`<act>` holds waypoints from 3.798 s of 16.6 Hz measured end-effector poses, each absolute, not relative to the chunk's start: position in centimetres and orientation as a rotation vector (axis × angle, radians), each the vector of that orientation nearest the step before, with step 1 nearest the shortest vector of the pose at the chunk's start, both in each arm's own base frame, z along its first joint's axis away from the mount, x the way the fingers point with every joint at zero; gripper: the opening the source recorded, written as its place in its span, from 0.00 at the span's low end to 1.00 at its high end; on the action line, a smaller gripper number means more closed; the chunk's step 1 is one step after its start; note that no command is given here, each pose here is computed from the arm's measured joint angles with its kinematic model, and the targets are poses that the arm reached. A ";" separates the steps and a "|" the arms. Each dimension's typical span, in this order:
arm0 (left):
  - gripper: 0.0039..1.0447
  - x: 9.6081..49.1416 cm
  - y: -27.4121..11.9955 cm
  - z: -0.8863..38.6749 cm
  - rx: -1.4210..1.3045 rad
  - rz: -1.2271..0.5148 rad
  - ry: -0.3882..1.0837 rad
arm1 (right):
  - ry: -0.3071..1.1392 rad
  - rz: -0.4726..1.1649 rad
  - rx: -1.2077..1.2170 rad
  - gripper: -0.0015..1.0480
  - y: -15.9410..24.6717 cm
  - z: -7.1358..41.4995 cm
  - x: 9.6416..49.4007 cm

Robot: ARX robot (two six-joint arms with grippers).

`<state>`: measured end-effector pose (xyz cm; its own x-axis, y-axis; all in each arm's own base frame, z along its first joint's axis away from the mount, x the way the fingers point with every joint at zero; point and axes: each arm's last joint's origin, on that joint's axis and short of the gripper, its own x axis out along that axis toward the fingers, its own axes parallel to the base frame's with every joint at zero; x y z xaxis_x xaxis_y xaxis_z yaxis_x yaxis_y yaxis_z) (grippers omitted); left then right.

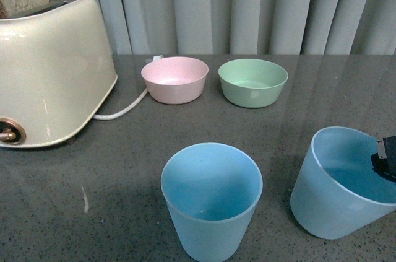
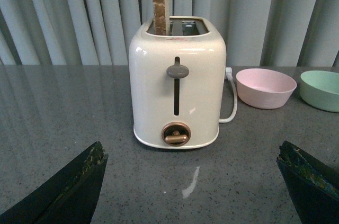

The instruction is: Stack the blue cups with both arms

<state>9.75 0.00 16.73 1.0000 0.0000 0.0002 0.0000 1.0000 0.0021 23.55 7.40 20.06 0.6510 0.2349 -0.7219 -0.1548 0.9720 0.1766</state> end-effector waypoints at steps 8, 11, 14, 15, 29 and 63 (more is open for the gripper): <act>0.94 9.7 0.0 16.7 0.002 0.000 0.000 | 0.587 0.414 0.172 0.02 10.1 29.8 22.4; 0.94 9.7 0.0 16.7 0.002 0.000 0.000 | 0.616 0.496 0.159 0.02 12.2 29.4 21.8; 0.94 9.7 0.0 16.7 0.002 0.000 0.000 | 0.679 0.513 0.133 0.02 13.3 27.6 21.4; 0.94 9.7 0.0 16.7 0.002 0.000 0.000 | 0.694 0.521 0.120 0.02 13.8 27.2 21.1; 0.94 9.7 0.0 16.7 0.002 0.000 0.000 | 0.748 0.499 0.111 0.41 14.7 25.9 23.0; 0.94 9.7 0.0 16.7 0.002 0.000 0.000 | -0.004 0.000 0.006 0.02 0.0 16.7 9.7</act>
<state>9.75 0.00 16.73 1.0000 0.0000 0.0002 0.0000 1.0000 0.0017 9.72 0.00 16.71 1.0000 0.0000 0.0040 0.0000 1.0000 0.0063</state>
